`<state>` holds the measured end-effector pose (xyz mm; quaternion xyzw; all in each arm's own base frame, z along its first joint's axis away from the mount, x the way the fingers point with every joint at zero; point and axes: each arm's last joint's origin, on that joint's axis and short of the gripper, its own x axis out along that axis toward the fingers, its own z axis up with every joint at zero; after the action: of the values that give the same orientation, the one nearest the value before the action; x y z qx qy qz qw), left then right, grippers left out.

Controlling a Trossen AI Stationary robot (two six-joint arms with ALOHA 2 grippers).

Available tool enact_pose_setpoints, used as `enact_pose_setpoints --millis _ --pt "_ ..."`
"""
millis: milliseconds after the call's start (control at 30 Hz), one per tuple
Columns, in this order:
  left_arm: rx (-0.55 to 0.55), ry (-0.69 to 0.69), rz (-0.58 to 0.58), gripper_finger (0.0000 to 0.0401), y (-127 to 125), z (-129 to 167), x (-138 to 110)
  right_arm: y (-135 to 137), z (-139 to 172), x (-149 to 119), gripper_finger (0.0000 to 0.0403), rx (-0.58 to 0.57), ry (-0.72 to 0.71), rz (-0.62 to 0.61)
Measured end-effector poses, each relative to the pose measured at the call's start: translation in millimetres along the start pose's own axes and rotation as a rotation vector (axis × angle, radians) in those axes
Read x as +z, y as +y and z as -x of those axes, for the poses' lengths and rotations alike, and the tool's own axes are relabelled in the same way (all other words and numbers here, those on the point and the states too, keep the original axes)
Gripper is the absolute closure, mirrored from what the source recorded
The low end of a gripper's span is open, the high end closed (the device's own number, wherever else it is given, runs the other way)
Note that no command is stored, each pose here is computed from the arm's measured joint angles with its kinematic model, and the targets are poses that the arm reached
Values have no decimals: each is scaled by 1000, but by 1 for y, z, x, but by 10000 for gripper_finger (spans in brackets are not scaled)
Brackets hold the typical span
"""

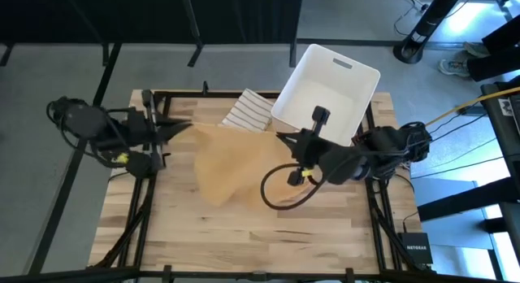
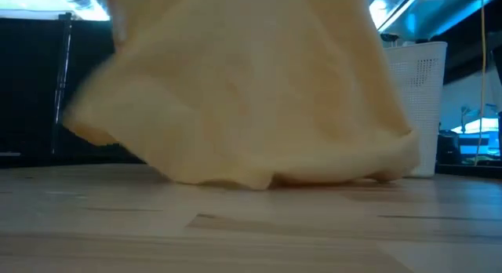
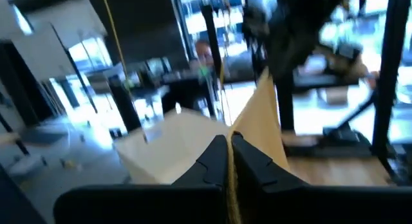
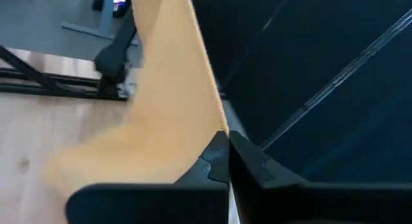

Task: Fold towel
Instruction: Fold the yellow towel

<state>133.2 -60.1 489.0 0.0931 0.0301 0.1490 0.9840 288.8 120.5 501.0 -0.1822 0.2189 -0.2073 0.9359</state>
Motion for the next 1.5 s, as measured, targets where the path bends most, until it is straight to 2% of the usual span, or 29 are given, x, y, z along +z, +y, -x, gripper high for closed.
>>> enact_pose_setpoints --millis 133,233,367,500,667,800,867,967,1067,1167,1233,1300,1333,1433,1500 --pt "-26 179 -11 397 -9 -3 -24 12 -5 -7 398 91 61 -32" --pt "-56 348 12 399 -22 -10 -44 33 -14 -15 398 171 146 -24" --pt "-64 543 31 395 -46 -24 -66 70 -32 -34 398 218 310 35" --pt "-65 657 -22 398 -81 -44 -84 113 -47 -57 398 204 466 139" --pt "-62 793 -188 397 -130 -63 -116 168 -55 -85 398 212 563 236" --pt "-3 811 -256 398 -167 -79 -142 201 -57 -122 397 138 656 216" --pt "-8 810 -266 399 -183 -87 -153 214 -59 -146 392 90 712 224" --pt "-31 810 -281 398 -206 -99 -170 228 -59 -182 363 80 850 226" --pt "-65 820 -302 397 -229 -110 -191 239 -55 -210 316 114 979 206" --pt "-103 846 -308 396 -247 -120 -212 245 -46 -224 267 192 1147 192" --pt "-123 846 -316 396 -257 -127 -224 248 -41 -226 240 243 1208 171" --pt "-151 838 -310 396 -266 -134 -234 253 -36 -221 221 299 1166 164" --pt "-173 835 -310 396 -269 -137 -237 257 -35 -216 213 328 1101 165" --pt "-245 853 -297 396 -273 -143 -241 272 -36 -202 200 338 780 182" --pt "-244 858 -284 396 -273 -143 -241 285 -43 -191 198 320 524 133"
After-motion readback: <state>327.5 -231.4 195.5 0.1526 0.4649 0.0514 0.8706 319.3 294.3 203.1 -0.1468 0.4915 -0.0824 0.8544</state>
